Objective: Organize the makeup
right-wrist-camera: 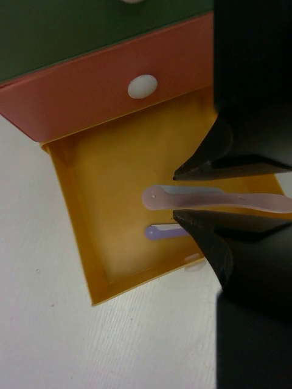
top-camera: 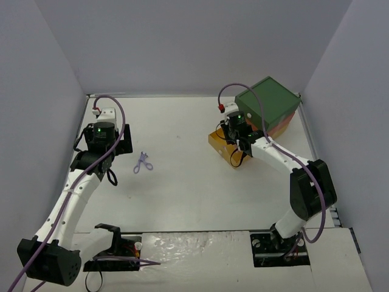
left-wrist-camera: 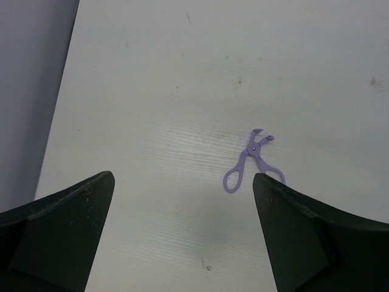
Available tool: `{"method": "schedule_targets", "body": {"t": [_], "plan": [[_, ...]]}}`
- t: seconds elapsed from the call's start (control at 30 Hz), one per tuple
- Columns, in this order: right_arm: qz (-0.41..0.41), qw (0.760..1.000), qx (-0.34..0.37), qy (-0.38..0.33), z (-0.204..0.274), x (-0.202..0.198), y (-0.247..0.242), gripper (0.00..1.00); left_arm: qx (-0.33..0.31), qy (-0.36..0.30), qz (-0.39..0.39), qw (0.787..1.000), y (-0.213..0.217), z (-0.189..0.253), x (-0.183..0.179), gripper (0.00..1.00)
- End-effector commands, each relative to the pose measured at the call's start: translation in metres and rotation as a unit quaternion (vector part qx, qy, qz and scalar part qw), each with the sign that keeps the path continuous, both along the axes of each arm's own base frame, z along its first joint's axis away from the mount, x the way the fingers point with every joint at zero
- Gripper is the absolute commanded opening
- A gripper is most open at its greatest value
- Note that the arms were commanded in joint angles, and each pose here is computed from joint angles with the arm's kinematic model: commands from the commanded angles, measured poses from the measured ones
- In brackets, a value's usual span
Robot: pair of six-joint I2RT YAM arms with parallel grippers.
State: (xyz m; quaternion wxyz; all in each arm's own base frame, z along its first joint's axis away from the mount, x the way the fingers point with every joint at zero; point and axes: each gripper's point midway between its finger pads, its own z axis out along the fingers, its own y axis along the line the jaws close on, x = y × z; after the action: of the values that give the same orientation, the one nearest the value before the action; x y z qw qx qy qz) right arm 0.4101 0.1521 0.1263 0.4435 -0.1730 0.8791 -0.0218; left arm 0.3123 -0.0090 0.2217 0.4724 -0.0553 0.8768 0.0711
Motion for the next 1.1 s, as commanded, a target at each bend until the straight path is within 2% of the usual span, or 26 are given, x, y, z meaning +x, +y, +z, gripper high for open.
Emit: {"method": "schedule_targets", "body": {"t": [0.0,0.07,0.1,0.17,0.27,0.53,0.77,0.93,1.07], "plan": [[-0.004,1.0,0.01,-0.011,0.008,0.01,0.0,0.48,-0.008,-0.03,0.002,1.0,0.0,0.018,0.009,0.97],[-0.01,1.0,0.022,-0.016,0.014,0.012,0.003,0.6,-0.007,-0.031,0.002,0.999,0.0,0.018,0.009,0.97],[-0.01,0.999,0.027,-0.019,0.017,0.013,0.005,0.69,-0.008,-0.031,0.002,0.999,0.0,0.018,0.009,0.97],[-0.004,0.999,0.041,-0.026,0.026,0.013,0.013,0.79,-0.008,-0.031,0.002,0.999,0.0,0.018,0.009,0.97],[0.026,0.997,0.063,-0.032,0.039,0.007,0.042,0.85,-0.008,-0.032,0.003,0.999,0.0,0.019,0.009,0.97],[0.169,0.979,0.114,-0.011,0.037,-0.021,0.185,0.86,-0.006,-0.04,0.01,0.999,0.004,0.022,0.007,0.97],[0.286,0.95,0.12,0.017,-0.005,-0.054,0.3,0.83,0.0,-0.064,0.032,0.997,0.013,0.034,0.001,0.97],[0.323,0.938,0.121,0.021,-0.029,-0.071,0.344,0.8,0.006,-0.095,0.064,0.993,0.025,0.046,-0.007,0.97],[0.338,0.935,0.107,0.021,-0.05,-0.074,0.359,0.79,0.007,-0.113,0.077,0.991,0.031,0.053,-0.012,0.97]]}}
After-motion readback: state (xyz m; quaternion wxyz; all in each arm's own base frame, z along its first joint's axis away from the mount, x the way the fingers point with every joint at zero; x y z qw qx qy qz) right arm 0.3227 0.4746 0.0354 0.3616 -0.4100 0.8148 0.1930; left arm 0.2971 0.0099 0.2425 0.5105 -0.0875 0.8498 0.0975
